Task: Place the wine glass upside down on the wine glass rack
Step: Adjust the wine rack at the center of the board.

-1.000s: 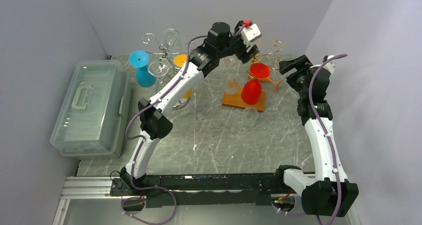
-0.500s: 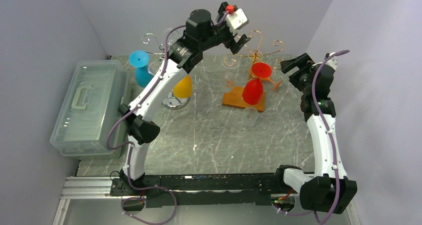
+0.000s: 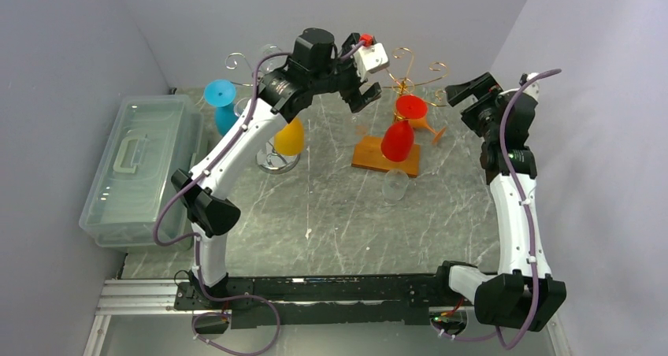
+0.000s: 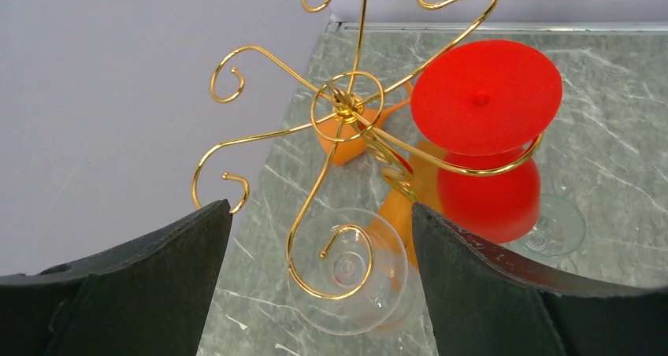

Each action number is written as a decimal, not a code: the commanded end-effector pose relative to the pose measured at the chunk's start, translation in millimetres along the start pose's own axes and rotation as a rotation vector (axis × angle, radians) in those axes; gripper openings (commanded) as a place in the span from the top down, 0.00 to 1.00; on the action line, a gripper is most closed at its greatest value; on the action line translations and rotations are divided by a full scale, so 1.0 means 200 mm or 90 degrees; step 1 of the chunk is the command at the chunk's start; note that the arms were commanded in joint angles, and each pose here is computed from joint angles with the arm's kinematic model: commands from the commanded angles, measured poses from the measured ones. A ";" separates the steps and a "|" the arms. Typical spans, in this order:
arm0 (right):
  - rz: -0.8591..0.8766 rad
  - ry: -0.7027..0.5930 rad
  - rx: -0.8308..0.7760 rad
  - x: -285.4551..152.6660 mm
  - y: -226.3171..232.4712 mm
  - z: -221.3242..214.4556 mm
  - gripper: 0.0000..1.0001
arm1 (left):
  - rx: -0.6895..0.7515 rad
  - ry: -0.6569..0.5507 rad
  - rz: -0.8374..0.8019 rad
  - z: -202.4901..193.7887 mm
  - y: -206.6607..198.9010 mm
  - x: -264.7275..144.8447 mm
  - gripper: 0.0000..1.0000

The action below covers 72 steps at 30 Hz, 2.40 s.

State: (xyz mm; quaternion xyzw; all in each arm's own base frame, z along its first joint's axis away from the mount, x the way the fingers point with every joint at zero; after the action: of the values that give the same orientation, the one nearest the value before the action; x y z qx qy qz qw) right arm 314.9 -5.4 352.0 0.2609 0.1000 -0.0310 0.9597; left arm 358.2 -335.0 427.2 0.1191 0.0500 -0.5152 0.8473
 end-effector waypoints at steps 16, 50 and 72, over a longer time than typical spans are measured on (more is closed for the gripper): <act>0.142 -0.049 -0.018 0.29 0.18 0.29 0.30 | 0.136 -0.029 -0.017 0.10 -0.13 -0.14 0.06; 0.142 -0.039 0.034 0.35 0.14 0.18 1.00 | 0.237 0.020 0.156 -0.02 0.04 0.34 0.15; -0.012 0.004 0.025 0.34 -0.02 0.07 1.00 | 0.183 -0.052 0.140 0.10 0.11 0.21 0.13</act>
State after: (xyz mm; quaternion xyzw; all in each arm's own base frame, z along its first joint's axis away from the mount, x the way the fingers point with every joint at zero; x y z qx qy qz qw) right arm 391.5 -11.5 363.2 0.2950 0.0676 -0.0084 0.9531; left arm 415.8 -378.0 397.3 0.2702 -0.0264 -0.4115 0.8701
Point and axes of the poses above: each gripper's point midway between its finger pads, its own x axis out along the fingers, its own y axis along the line the jaws close on, z = x × y, the point moved 7 cm from there along -x, back along the fingers, and after that the axes turned 14 degrees about -x, right-handed, at the moved point
